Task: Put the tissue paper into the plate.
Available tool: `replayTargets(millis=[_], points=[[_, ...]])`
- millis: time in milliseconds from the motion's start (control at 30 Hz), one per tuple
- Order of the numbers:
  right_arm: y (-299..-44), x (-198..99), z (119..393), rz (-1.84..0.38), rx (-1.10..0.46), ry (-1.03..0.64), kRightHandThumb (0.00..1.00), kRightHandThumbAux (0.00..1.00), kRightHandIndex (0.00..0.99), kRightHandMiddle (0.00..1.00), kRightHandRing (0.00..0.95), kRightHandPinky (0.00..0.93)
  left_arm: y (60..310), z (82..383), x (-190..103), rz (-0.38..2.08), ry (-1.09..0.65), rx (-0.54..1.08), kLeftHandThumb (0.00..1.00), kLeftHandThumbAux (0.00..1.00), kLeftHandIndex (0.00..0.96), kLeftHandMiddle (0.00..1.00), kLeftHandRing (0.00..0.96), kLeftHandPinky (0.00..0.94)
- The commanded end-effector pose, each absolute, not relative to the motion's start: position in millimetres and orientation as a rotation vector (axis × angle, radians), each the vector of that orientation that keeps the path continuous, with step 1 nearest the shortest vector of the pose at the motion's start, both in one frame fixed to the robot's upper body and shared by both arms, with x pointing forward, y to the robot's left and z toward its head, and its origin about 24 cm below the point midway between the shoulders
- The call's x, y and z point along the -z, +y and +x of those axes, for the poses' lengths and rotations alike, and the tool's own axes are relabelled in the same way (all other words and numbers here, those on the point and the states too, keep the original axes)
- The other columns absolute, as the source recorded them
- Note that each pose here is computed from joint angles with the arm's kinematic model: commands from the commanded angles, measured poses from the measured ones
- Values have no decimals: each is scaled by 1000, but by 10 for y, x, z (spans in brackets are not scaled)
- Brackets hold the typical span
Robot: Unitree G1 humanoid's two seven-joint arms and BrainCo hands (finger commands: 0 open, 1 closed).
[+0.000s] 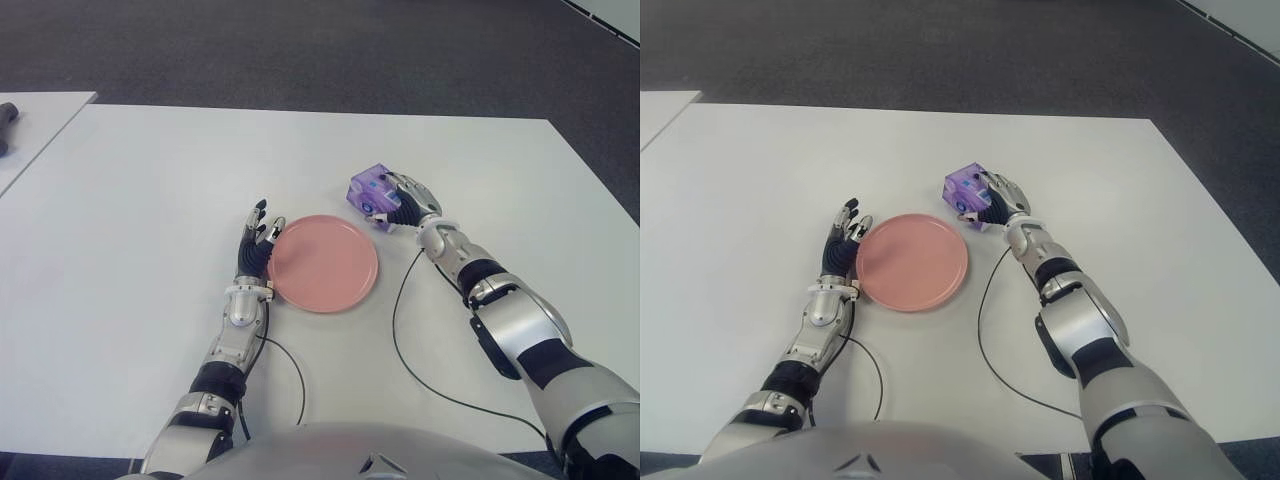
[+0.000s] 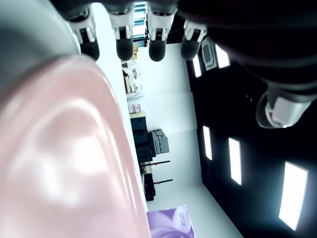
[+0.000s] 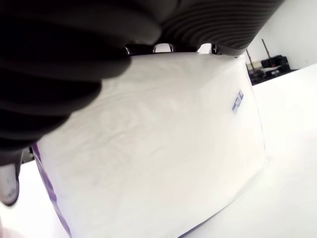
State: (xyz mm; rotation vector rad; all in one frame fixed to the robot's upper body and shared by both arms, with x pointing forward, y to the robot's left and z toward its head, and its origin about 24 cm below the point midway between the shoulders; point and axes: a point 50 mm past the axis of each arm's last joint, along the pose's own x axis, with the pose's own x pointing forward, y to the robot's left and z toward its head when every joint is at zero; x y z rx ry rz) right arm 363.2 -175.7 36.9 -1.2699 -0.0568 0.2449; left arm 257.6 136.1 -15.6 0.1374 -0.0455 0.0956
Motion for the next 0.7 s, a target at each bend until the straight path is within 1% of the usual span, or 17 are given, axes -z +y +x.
replayTargets(millis=[33,200,400,700], points=[[-1950,-137,3436,-1318,-321,3,91,494,0,0,0,0,1355,2518,216,140,-15,-87,0,364,0,0,0,0],[-2058,-70,3343,-1357,-376,14,75,497,0,0,0,0,1378,2524,224,137,-5,-87,0,369,0,0,0,0],[-2179,-13,3251,-1383,-403,30,48,474,0,0,0,0,1389,2533,217,133,-1,-86,0,372,0,0,0,0],[-2249,-43,3225,-1388,-423,22,53,480,0,0,0,0,1396,2558,209,122,-7,-94,0,359,0,0,0,0]])
